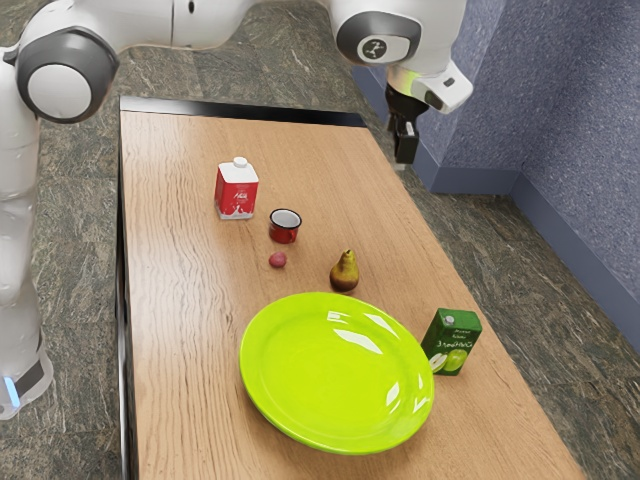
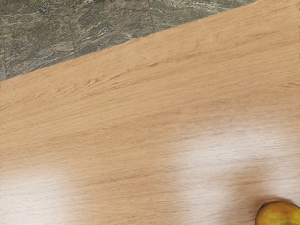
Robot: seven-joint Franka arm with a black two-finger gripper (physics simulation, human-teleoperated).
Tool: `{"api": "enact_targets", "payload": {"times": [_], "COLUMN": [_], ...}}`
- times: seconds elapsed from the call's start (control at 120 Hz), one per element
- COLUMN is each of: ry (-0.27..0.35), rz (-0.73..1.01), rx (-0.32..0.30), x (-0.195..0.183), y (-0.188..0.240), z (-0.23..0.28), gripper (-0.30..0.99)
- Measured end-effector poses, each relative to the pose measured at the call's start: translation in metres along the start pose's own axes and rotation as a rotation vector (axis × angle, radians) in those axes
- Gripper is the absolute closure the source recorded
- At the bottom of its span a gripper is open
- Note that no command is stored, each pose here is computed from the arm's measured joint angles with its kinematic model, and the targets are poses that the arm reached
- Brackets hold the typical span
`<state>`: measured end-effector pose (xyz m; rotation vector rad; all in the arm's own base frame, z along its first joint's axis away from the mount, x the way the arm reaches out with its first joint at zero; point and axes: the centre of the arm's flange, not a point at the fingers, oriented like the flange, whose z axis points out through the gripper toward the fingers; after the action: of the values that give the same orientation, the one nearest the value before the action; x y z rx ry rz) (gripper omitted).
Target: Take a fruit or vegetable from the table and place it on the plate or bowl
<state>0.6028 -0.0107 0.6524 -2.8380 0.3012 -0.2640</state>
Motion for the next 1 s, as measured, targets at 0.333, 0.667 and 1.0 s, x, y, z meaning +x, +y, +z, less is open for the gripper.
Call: {"api": "enact_targets", "payload": {"times": [0.333,0.667,1.0], "ry": [0.041,-0.022,-0.175], "rz": [0.154,0.171,0.001], "rx": [0.016,0.011,-0.1], "x": [0.012,-0.106,-0.211], "y": [0.066,0.105,0.1], "z": [-0.02,-0.077,-0.003], "gripper": [0.0,0.0,0.0]}}
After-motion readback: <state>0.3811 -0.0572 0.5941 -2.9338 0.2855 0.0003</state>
